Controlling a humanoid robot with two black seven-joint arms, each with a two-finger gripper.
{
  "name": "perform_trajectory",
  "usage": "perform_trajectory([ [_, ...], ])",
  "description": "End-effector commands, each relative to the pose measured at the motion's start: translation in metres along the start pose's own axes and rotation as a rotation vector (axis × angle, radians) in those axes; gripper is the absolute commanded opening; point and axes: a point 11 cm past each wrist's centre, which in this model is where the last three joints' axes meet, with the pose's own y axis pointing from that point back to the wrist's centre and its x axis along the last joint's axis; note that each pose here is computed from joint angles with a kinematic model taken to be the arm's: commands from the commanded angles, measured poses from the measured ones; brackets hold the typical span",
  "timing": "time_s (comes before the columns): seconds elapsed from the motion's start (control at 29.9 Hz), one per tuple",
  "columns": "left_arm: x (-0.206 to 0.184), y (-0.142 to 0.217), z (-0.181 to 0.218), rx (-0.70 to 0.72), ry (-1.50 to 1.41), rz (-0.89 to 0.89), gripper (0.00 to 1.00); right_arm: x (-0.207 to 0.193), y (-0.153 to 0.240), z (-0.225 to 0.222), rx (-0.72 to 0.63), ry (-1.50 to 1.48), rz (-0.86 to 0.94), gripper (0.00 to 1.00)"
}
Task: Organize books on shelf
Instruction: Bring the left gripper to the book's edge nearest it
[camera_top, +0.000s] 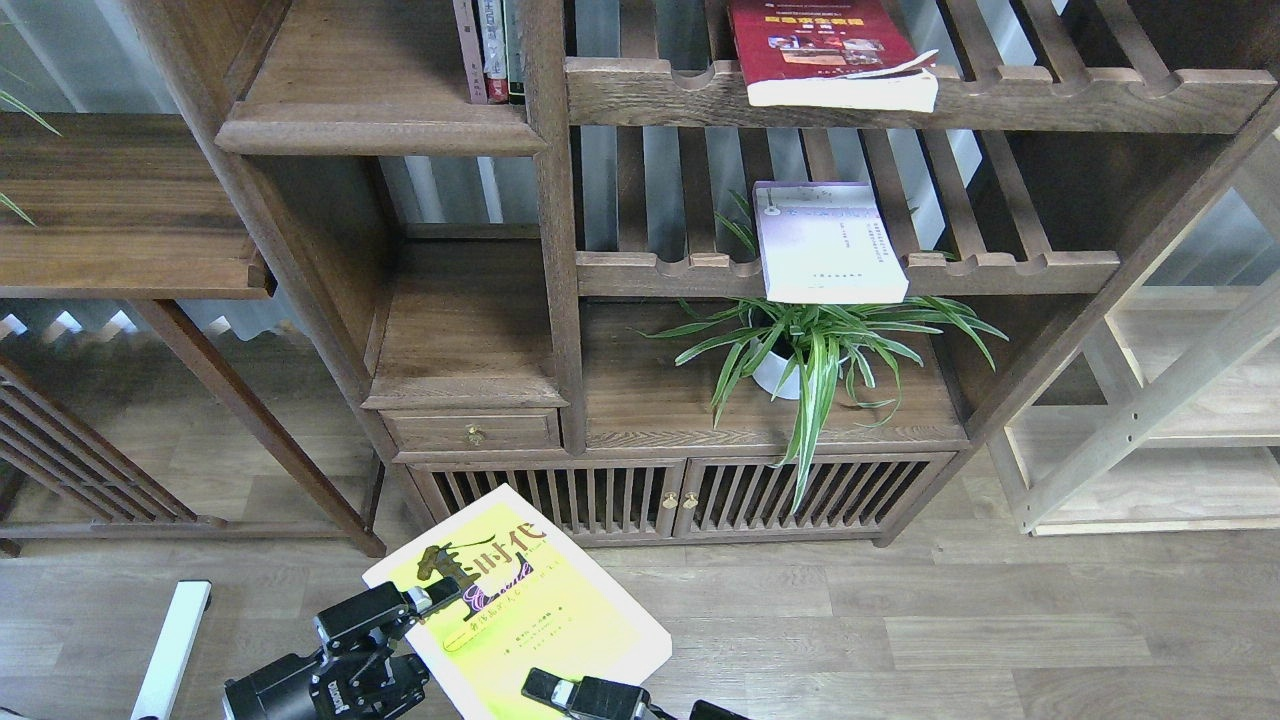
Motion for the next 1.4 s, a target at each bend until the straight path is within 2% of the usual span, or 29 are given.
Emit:
perform_trajectory([
  [0.0,0.001,0.002,0.008,-0.022,-0.019,0.006,0.84,0.0,0.0,-0.001,0.001,0.001,-0.001,0.15],
  [0.13,0.0,0.001,0.012,-0.033,-0.034,0.003,0.85,0.0,0.0,-0.001,0.001,0.001,-0.001,0.15],
  [0.37,0.001,-0.012,-0.001,-0.016,-0.003,-0.03,0.77,-0.001,-0.001,-0.002,0.003,0.004,-0.003,0.16],
  [0.7,0.015,-0.01,-0.017,0.002,0.048,-0.01,0.62,-0.004,-0.003,-0.01,0.009,0.02,-0.009,0.16],
  [1.04,0.008,-0.008,-0.01,-0.035,0.109,-0.043,0.46,-0.007,-0.006,-0.016,0.007,0.031,-0.018,0.16],
  [1.37,0.006,-0.01,-0.01,-0.033,0.125,-0.05,0.42,-0.003,-0.006,-0.018,0.002,0.035,-0.004,0.16],
])
